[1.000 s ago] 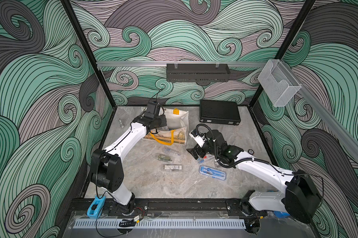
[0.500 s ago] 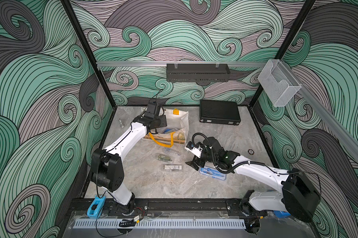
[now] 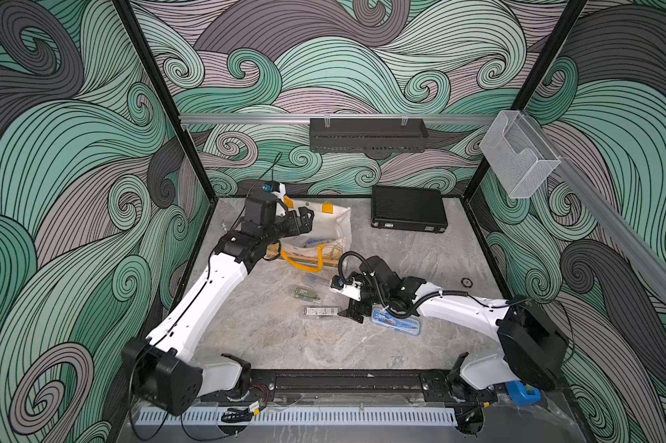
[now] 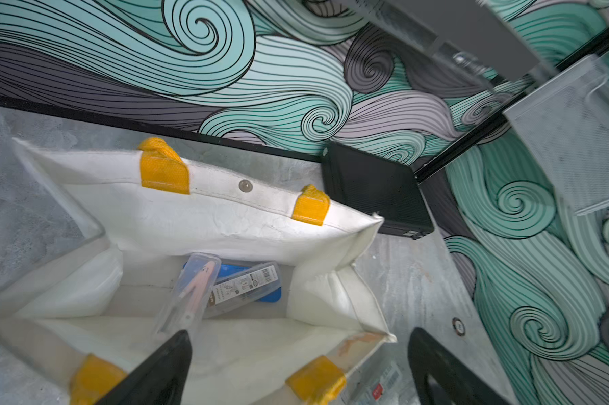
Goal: Put the compass set into the canvas bag
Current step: Place the compass set in the canvas bag, then pick up the compass set at the center of the board.
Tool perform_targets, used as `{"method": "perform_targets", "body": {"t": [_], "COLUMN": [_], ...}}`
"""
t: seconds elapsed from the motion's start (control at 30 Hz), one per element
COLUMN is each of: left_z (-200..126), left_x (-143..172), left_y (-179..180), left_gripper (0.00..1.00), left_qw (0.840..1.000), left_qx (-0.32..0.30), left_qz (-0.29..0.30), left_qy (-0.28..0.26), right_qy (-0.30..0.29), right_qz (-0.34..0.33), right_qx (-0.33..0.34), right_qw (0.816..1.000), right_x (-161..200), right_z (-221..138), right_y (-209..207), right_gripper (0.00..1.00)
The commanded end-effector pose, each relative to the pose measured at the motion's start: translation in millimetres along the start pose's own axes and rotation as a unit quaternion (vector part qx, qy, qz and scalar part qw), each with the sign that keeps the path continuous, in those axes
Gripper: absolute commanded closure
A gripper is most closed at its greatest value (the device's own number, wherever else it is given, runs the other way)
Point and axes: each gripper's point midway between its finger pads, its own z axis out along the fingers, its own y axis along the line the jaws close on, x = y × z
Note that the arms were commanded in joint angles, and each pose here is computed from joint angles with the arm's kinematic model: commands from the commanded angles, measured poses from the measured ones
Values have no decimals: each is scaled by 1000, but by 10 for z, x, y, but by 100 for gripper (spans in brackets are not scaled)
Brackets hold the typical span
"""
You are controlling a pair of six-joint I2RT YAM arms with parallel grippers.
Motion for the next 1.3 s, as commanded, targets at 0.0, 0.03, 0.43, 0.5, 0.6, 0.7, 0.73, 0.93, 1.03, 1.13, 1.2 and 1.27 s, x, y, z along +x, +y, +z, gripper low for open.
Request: {"method": "perform_targets", "body": {"t": [0.0,0.03,0.43,0.5,0.6,0.7,0.73,0.93,1.03,1.13,1.2,1.27], "left_z": [-212,-275,-803,-792,-749,-696,-680,-581,-552,-541,-539,-534], "left_x": [150,207,938,1034,1144,1236,1257,1366,1397,1416,1421,1424], "left_y": [-19,7,607,676,740,788,801,866,892,915,933,940], "left_gripper": [3,3,3,3,3,3,3,3,3,2,1,1], "left_qw": [999,999,990,989,987,985,985,984,983,983,982,982], "left_qx": [19,19,-83,-93,-99,-104,-105,-106,-108,-112,-116,-117], "left_qz": [-43,-50,-109,-114,-122,-128,-130,-137,-139,-139,-139,-139], "left_qy": [-3,-3,24,30,37,45,46,47,47,48,48,48], "right_qy": [-3,1,57,60,67,72,74,79,83,87,89,93], "right_qz": [-24,-25,-40,-44,-46,-47,-48,-46,-45,-49,-52,-57], "right_qx": [-24,-27,-75,-78,-84,-92,-93,-95,-98,-97,-98,-97], "right_qw": [999,999,995,994,993,992,992,991,991,990,990,989], "right_x": [-77,-68,86,88,108,130,141,181,203,212,227,250], "right_z": [2,17,353,409,489,552,570,677,725,756,771,791], "right_y": [51,55,197,215,240,281,285,301,307,310,322,330], "right_gripper": [8,8,15,15,16,17,17,21,25,30,33,38]}}
